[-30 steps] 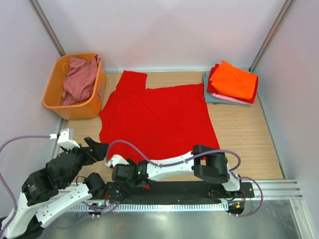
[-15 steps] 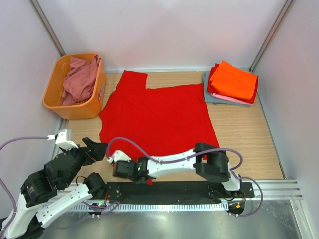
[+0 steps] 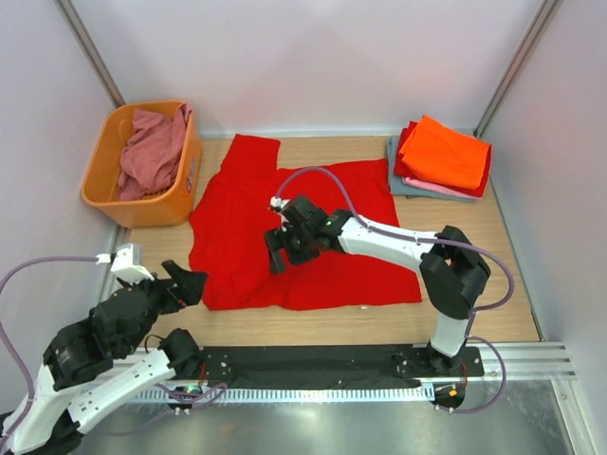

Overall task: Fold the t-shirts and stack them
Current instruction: Fold the tshirt

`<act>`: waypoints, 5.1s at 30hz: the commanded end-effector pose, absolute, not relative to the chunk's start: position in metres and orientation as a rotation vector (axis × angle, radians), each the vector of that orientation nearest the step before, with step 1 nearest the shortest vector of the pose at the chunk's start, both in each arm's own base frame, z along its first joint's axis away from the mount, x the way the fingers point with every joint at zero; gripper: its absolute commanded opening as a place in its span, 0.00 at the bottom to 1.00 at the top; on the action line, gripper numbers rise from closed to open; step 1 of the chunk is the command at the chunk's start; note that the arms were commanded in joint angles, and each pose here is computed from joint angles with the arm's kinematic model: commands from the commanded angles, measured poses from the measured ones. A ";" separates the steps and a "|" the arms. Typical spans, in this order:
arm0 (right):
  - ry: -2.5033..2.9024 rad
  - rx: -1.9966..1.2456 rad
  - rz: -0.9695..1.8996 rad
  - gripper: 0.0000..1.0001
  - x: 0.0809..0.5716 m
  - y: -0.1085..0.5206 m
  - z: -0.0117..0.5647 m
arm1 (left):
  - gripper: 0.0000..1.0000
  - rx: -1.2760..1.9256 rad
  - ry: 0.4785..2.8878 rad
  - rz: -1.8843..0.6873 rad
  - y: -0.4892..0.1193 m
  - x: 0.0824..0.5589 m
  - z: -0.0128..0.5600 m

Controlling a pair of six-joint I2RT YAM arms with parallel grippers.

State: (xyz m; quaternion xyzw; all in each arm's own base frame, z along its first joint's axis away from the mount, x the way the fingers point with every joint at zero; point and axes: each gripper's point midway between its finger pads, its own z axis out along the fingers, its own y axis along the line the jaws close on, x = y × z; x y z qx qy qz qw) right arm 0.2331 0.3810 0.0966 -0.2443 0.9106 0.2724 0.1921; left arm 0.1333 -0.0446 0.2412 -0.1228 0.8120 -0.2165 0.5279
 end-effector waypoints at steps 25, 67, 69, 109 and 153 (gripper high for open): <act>2.366 -0.215 0.558 0.86 0.205 0.231 0.159 | 0.65 -0.287 2.394 -0.349 -0.160 0.184 0.087; 2.389 -0.182 0.509 0.87 0.196 0.212 0.139 | 0.45 -0.433 2.521 -0.243 -0.145 0.179 0.034; 2.394 -0.185 0.509 0.87 0.196 0.213 0.137 | 0.43 -0.433 2.516 -0.233 -0.143 0.179 0.037; 2.282 0.391 0.282 1.00 0.191 0.128 0.132 | 0.00 -0.459 2.582 -0.550 -0.131 0.105 0.107; 2.366 1.133 0.092 0.60 0.170 0.041 0.019 | 0.00 -0.424 2.610 -0.832 -0.120 0.053 0.143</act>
